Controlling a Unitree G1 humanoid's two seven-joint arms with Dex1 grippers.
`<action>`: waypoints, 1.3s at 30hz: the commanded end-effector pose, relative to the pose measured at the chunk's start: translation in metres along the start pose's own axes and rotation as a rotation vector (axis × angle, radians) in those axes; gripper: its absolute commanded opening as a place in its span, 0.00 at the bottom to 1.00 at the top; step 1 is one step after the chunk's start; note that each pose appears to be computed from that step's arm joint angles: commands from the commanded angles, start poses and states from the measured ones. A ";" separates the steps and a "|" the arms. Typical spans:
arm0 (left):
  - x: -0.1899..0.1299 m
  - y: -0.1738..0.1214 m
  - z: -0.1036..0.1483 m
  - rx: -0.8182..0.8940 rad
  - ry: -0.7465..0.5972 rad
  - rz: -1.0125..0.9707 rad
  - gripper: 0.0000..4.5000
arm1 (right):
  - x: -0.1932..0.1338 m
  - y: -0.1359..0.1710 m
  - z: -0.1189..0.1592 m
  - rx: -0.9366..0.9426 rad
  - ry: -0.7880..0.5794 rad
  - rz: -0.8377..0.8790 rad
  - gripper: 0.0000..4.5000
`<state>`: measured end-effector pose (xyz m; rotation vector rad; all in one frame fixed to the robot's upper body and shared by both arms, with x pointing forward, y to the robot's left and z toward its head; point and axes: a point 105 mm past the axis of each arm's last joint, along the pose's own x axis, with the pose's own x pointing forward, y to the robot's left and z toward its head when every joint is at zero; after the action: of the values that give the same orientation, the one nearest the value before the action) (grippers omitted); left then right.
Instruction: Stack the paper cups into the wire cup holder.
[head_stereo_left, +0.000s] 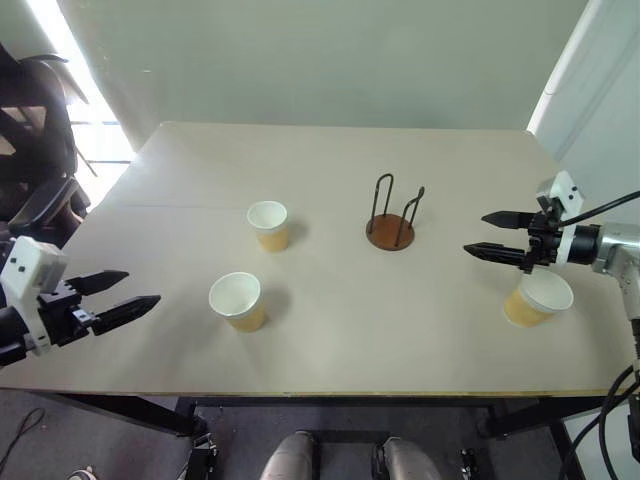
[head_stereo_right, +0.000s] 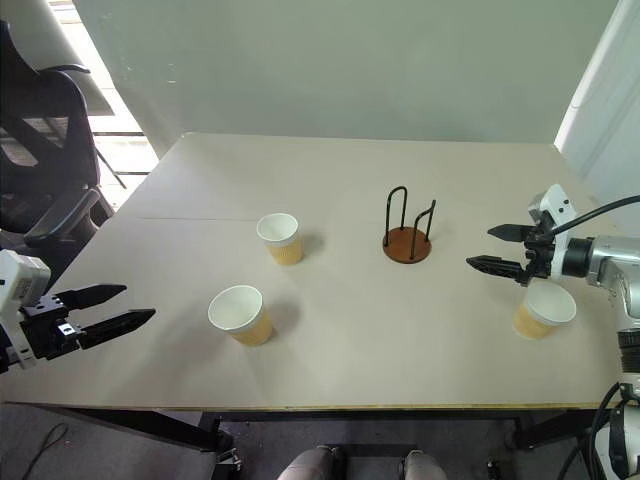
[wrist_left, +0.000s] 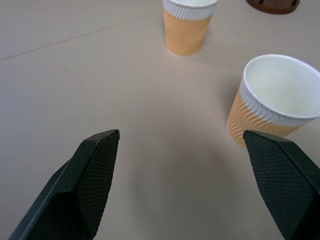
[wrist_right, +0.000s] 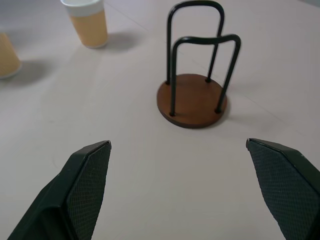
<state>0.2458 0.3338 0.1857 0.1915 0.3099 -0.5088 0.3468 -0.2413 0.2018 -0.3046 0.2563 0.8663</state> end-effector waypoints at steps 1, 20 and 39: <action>-0.001 0.001 -0.004 0.059 0.062 0.001 0.94 | -0.002 0.003 0.008 -0.020 -0.007 0.005 1.00; -0.001 -0.008 0.015 0.041 -0.036 -0.065 0.94 | 0.044 0.047 0.021 -0.016 -0.129 0.116 1.00; 0.005 -0.013 0.022 0.044 -0.077 -0.085 0.94 | 0.106 0.063 0.006 0.065 -0.112 -0.056 1.00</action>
<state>0.2485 0.3194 0.1961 0.1889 0.2625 -0.5966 0.3591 -0.1260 0.1531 -0.1689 0.2111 0.8598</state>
